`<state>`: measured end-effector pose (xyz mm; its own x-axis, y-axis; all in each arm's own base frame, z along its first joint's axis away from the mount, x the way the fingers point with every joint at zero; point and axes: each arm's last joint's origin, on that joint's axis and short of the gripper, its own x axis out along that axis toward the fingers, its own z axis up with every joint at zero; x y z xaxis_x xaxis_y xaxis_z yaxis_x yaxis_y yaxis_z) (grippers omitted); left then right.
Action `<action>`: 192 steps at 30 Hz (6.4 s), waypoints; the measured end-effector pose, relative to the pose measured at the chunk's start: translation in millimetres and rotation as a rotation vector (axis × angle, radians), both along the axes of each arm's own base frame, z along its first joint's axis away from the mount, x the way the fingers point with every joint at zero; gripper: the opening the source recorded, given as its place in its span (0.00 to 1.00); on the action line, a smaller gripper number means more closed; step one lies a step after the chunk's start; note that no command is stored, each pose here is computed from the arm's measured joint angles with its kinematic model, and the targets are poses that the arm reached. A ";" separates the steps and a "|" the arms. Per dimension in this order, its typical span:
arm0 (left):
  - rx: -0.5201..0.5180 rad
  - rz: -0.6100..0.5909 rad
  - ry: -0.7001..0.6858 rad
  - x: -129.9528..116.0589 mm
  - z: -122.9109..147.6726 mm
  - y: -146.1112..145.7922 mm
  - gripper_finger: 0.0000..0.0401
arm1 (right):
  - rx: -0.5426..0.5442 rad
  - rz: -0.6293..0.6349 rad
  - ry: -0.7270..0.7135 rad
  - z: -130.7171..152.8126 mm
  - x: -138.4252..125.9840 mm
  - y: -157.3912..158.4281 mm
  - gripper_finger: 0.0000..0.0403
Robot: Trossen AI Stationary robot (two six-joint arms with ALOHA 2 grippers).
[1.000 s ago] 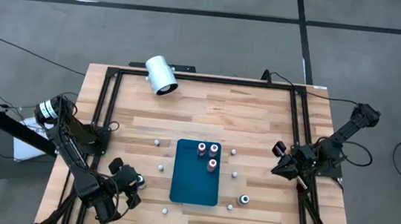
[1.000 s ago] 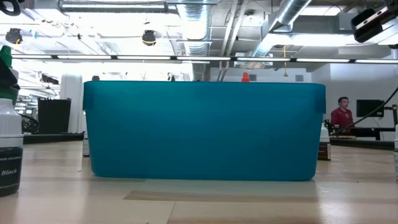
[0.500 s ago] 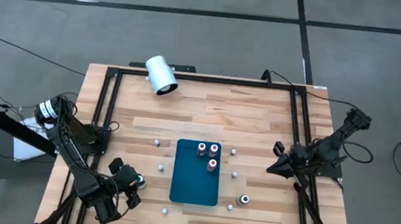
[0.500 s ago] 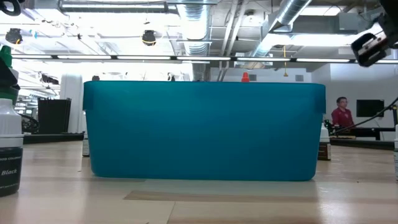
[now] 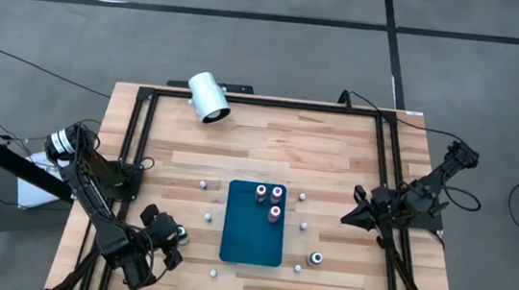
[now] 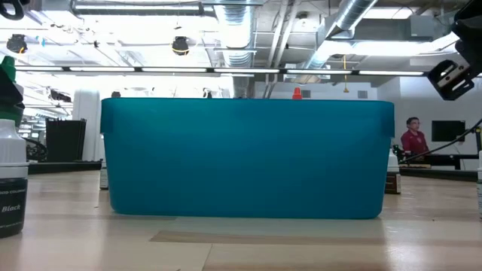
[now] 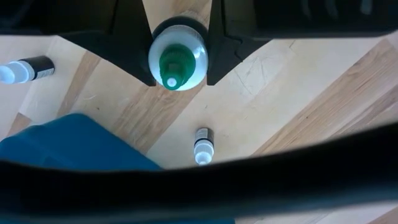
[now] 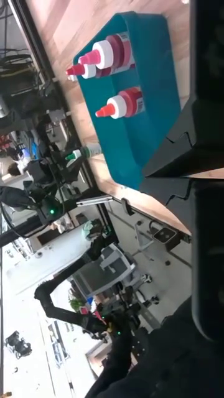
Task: Pick & Place food coloring
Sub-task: Put the big green food coloring bottle into the blue container
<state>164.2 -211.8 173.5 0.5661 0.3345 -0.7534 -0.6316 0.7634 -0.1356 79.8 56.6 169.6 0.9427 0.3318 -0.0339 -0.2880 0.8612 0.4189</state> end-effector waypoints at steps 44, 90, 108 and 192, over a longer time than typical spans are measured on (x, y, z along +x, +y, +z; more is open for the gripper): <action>0.001 -0.103 -0.216 12.1 110.0 44.9 0.27 | -0.010 0.027 -0.001 -0.2 -0.3 0.7 0.00; 0.151 -0.314 -0.267 126.0 128.0 143.0 0.27 | -0.227 -0.074 -0.002 -5.6 18.4 -35.8 0.00; 0.153 -0.345 -0.115 170.7 62.5 135.7 0.27 | -0.221 -0.027 0.001 -5.9 19.1 -35.2 0.00; 0.370 -0.189 -0.037 172.3 -4.8 146.8 0.34 | -0.172 -0.011 0.029 -7.2 20.1 -34.4 0.00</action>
